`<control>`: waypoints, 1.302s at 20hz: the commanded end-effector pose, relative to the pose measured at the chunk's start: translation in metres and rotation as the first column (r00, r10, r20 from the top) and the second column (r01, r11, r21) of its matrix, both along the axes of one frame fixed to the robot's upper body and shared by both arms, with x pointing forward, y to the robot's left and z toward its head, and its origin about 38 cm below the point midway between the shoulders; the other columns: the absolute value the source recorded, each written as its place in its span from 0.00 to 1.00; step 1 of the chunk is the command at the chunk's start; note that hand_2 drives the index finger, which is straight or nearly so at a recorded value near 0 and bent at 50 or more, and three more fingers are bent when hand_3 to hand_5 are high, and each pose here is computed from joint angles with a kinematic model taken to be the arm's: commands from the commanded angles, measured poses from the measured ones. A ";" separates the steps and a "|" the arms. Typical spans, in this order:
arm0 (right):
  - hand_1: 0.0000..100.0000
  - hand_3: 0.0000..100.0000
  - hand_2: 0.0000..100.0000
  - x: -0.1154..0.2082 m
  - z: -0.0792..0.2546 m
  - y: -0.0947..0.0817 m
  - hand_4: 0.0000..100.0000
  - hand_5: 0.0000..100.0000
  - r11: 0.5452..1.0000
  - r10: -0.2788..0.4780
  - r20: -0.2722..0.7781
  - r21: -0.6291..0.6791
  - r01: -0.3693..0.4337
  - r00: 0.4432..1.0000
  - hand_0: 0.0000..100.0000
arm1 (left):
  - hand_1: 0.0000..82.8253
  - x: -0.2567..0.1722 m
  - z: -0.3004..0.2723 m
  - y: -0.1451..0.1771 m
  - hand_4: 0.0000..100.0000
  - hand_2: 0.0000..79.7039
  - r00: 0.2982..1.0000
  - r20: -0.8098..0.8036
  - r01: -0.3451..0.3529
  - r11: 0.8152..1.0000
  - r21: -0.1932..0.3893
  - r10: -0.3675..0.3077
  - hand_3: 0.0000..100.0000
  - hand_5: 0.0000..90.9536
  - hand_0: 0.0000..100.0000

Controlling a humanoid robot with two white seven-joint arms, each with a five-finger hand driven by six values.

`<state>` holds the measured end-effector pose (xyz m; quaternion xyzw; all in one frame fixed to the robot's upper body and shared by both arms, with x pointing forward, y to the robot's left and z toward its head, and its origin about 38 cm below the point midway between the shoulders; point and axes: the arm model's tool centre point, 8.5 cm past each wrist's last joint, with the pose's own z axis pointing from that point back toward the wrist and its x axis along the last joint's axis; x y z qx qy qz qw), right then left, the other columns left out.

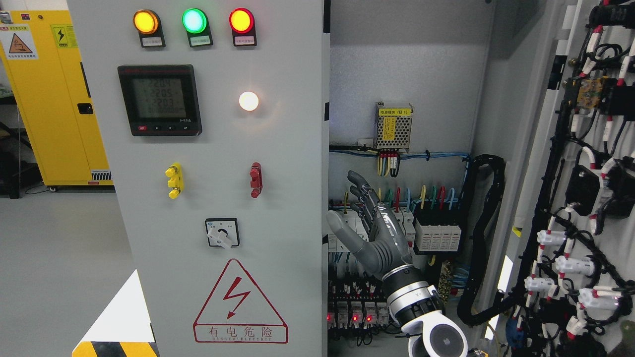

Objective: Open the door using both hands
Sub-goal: 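Raise the right hand into the gap behind the indicator-light door edge, then hook the right hand fingers behind the indicator-light door's inner edge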

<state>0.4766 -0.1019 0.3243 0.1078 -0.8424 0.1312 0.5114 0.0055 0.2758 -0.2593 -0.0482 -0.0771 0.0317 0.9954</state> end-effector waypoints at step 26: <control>0.50 0.00 0.04 0.036 0.016 0.001 0.00 0.00 0.983 0.181 -0.079 -0.017 -0.183 0.980 0.00 | 0.67 0.000 0.000 0.001 0.00 0.00 1.000 -0.001 0.000 1.000 0.000 0.000 0.00 0.00 0.12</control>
